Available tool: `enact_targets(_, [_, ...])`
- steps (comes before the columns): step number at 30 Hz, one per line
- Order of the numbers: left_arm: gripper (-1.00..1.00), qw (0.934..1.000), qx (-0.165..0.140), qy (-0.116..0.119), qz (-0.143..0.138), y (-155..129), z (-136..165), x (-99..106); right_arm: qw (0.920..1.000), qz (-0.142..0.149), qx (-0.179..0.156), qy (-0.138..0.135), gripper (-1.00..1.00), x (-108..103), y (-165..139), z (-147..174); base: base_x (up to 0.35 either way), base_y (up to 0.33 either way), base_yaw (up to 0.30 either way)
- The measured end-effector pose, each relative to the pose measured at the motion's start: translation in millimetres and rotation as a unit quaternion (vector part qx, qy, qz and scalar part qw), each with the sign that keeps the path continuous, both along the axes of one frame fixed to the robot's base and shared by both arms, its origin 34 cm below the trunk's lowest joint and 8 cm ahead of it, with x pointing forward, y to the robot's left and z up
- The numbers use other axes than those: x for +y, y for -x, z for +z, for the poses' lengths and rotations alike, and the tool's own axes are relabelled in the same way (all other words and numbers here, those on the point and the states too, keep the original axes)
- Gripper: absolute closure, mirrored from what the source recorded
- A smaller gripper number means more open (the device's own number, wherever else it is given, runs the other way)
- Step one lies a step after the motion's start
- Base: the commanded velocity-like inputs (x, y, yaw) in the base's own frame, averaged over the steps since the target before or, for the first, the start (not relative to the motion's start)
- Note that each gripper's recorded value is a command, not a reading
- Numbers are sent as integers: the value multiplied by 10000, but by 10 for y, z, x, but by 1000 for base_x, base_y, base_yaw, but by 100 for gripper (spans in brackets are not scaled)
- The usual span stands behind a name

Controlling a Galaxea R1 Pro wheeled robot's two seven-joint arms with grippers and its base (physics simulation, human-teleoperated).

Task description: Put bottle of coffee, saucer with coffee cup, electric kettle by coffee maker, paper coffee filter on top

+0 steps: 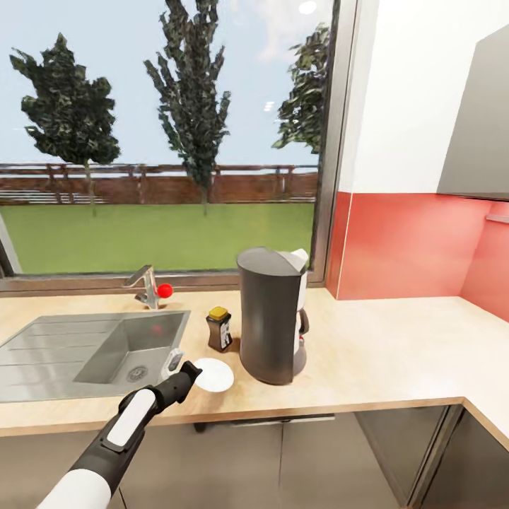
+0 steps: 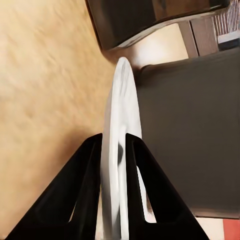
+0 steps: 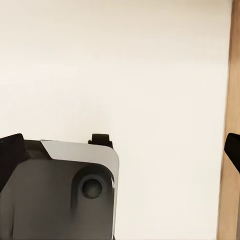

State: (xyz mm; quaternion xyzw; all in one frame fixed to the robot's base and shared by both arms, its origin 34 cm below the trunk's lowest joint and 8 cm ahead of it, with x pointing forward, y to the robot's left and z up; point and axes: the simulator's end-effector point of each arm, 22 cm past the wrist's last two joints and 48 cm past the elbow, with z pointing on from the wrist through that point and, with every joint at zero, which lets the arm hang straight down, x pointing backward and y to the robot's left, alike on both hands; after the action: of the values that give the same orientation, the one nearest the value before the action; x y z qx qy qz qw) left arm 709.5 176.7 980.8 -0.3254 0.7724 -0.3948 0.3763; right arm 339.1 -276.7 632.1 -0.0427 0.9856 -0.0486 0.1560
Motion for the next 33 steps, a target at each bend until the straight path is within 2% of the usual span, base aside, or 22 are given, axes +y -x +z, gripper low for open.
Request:
enact_targets(21, [100, 10000, 9, 54, -33, 9, -5, -110, 10000, -4, -3, -10, -100, 12, -2, -1, 105, 0, 0])
enact_targets(27, [100, 9996, 290, 41, -8, 90, -253, -91, 10000, -1, -2, -10, -100, 13, -2, -1, 8, 0, 0])
enact_targets(33, [100, 9995, 326, 43, -5, 100, -282, -93, 10000, -3, 5, -10, -100, 13, 3, -3, 0, 0, 0])
